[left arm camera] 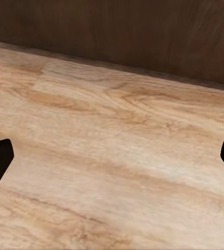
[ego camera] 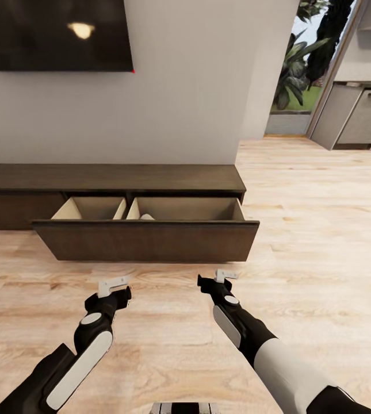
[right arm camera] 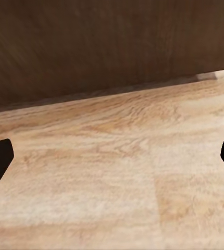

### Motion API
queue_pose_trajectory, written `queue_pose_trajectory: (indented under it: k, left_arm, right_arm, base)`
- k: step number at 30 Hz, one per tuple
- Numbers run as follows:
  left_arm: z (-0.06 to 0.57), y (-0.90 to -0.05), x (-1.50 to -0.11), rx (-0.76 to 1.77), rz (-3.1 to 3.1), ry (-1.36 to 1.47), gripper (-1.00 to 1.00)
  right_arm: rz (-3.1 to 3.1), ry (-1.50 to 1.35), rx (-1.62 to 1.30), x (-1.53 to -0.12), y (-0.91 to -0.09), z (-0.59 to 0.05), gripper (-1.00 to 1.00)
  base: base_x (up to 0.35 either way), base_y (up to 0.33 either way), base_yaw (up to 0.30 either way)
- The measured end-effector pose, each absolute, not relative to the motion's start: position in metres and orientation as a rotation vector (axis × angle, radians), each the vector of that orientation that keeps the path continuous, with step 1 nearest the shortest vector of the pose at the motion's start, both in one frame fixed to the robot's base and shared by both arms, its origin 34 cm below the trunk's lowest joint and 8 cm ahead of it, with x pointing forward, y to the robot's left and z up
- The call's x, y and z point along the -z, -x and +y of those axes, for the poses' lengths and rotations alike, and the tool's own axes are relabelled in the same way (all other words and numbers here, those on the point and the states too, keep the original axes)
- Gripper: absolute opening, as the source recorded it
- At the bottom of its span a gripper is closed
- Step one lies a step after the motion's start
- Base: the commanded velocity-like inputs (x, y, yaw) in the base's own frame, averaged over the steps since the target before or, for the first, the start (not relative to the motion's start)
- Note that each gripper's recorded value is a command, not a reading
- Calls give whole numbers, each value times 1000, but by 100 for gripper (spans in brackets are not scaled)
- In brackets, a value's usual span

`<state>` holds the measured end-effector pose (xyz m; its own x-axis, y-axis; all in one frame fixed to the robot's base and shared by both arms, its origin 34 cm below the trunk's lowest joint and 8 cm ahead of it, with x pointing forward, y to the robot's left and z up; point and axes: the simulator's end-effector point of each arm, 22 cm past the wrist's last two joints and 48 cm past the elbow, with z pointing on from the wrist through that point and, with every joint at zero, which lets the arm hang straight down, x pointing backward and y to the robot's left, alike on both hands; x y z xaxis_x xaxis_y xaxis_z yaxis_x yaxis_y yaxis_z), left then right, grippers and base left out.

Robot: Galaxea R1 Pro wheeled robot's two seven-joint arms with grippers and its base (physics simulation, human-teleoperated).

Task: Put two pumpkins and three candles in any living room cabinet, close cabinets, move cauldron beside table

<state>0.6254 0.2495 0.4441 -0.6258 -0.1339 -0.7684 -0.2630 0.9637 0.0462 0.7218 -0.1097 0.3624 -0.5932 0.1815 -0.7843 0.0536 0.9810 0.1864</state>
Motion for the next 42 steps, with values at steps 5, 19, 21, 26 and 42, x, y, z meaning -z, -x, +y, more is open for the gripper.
queue_pose_trajectory:
  k: [5,19,21,26,42]
  left_arm:
    - [265,-631,-438,-154,2206,279,100]
    - [242,-634,-395,50,2246,107,100]
    - [243,-633,-390,52,2254,101,100]
    - [244,-630,-378,50,2275,98,100]
    - [244,-620,-339,43,2343,99,100]
  right_arm:
    - [2216,-165,-180,-350,-719,-109,100]
    - [2253,-151,-223,-316,-711,-100,100]
    - [2252,-154,-224,-313,-711,-100,100]
    - [2271,-159,-228,-300,-707,-98,100]
    - [2340,-167,-222,-257,-692,-100,100]
  base:
    - [0,0,0]
    - [0,0,0]
    - [0,0,0]
    - [0,0,0]
    - [0,0,0]
